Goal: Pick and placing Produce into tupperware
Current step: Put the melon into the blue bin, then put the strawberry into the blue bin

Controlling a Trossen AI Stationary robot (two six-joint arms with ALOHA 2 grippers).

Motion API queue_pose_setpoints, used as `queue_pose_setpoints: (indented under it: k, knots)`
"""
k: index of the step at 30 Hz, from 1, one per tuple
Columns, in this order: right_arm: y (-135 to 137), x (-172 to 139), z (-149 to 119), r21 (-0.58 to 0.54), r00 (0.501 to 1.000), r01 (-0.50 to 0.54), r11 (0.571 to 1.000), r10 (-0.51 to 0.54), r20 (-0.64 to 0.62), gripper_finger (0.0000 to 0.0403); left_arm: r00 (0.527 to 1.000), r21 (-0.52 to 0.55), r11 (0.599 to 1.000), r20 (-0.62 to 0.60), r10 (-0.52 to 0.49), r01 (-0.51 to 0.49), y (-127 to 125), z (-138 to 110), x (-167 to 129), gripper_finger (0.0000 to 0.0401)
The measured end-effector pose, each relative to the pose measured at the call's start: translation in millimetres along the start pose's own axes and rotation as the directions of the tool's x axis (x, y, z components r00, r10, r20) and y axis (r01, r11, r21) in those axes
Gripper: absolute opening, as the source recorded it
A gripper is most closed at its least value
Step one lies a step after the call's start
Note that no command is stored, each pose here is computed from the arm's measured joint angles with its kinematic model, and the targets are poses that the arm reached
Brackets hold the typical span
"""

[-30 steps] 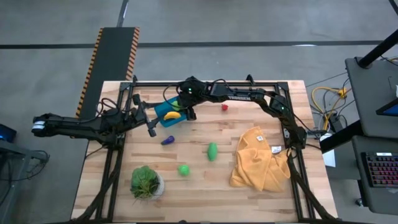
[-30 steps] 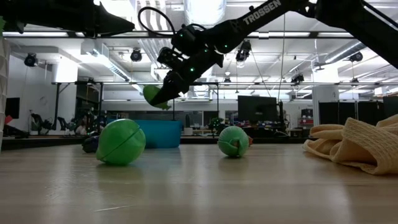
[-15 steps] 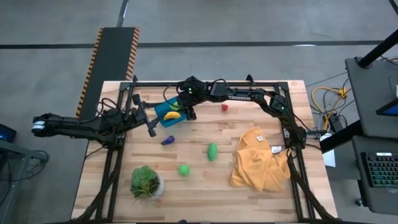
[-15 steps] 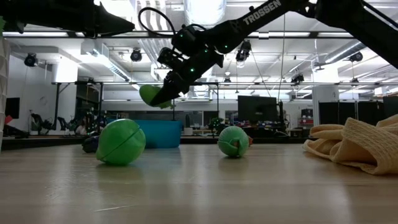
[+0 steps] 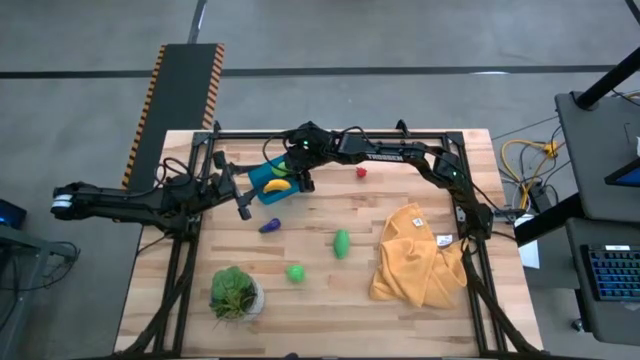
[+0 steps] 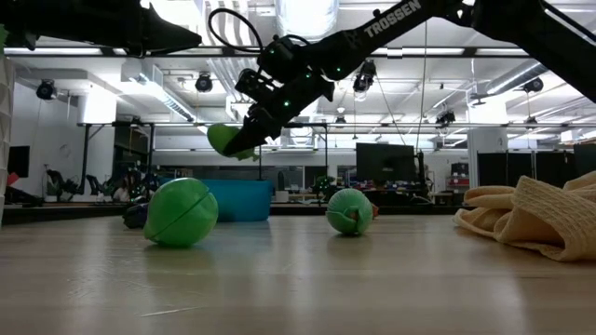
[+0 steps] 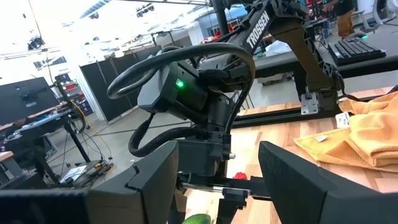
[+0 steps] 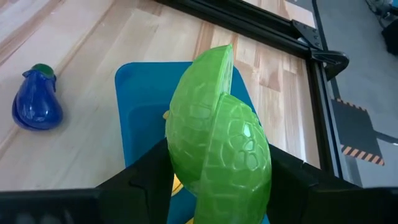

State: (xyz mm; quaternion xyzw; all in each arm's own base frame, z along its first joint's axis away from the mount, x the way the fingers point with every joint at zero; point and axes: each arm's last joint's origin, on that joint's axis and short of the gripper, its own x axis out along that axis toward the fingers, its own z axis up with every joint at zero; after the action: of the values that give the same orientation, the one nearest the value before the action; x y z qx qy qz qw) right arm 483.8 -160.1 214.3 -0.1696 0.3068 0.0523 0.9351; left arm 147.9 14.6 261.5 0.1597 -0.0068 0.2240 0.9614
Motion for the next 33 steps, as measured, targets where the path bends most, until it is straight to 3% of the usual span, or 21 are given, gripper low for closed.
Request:
queue_pose_setpoints:
  k: [15, 33]
  knots:
    - [-0.6, 0.4, 0.8, 0.005, 1.000, 0.009, 1.000, -0.009, 0.015, 0.0226, 1.000, 0.000, 1.000, 0.000, 0.000, 0.000, 0.0, 0.1, 0.1, 0.0209]
    - [-0.5, 0.3, 0.7, 0.005, 1.000, 0.009, 1.000, -0.009, 0.014, 0.0228, 1.000, 0.000, 1.000, 0.001, 0.000, 0.000, 0.1, 0.2, 0.0, 0.0209]
